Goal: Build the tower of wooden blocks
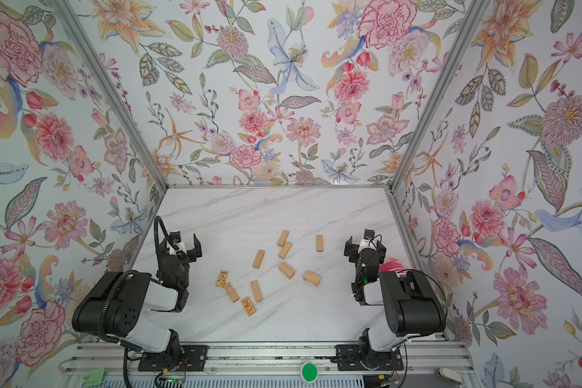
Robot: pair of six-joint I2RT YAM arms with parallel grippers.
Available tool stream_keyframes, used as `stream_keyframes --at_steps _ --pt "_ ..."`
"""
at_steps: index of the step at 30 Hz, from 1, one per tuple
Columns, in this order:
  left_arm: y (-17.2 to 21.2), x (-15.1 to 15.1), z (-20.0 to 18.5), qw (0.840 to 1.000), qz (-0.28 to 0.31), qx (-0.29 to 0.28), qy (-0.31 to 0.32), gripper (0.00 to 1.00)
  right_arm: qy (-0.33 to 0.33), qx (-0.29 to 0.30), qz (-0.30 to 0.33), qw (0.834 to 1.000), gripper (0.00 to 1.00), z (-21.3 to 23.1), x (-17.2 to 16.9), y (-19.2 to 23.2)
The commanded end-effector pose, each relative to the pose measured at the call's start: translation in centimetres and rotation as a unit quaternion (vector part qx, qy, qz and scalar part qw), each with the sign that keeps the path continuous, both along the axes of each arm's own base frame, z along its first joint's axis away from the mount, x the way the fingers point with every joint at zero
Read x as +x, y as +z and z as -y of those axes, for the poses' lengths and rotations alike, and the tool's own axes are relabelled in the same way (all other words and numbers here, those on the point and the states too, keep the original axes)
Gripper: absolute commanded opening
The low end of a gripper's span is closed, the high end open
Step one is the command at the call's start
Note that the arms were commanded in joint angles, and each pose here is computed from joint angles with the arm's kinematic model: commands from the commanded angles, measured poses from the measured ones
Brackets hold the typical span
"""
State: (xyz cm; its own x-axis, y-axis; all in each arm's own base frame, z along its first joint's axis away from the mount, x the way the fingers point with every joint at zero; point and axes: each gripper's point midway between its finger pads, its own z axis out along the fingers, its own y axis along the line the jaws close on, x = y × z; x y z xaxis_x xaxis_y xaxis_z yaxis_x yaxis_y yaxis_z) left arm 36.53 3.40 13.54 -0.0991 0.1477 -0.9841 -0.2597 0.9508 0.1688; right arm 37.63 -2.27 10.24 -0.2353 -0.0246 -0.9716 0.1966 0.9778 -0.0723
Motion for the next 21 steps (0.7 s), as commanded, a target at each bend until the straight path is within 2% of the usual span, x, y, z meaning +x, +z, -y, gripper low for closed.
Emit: stream_keyframes --at_steps 1,5,7,15,16,18,21 --pt "0.4 0.5 0.4 1.000 0.005 0.007 -0.010 0.99 -0.002 0.003 0.012 1.000 0.99 0.0 0.3 0.7" --pt "0.5 0.4 0.4 1.000 0.006 0.007 -0.011 0.99 -0.020 -0.003 0.016 1.000 0.99 0.3 0.2 1.2" --pt "0.2 0.7 0.7 1.000 -0.003 0.009 -0.018 0.99 -0.009 -0.007 0.010 1.000 0.99 -0.2 0.3 1.2" --pt "3.0 0.7 0.3 1.000 -0.001 0.010 0.003 0.99 -0.002 -0.023 0.033 0.999 0.99 -0.8 -0.4 2.3" --pt "3.4 0.7 0.4 1.000 -0.001 0.012 0.003 0.99 -0.017 -0.031 0.034 0.999 0.99 -0.6 -0.1 3.0" --pt "4.6 0.6 0.8 1.000 0.007 0.018 0.001 0.99 -0.014 -0.041 -0.013 0.999 0.99 -1.1 0.7 3.9" --pt "7.1 0.6 1.8 0.999 0.035 -0.006 -0.019 0.99 -0.028 -0.022 -0.016 0.999 0.99 -1.1 2.0 7.1"
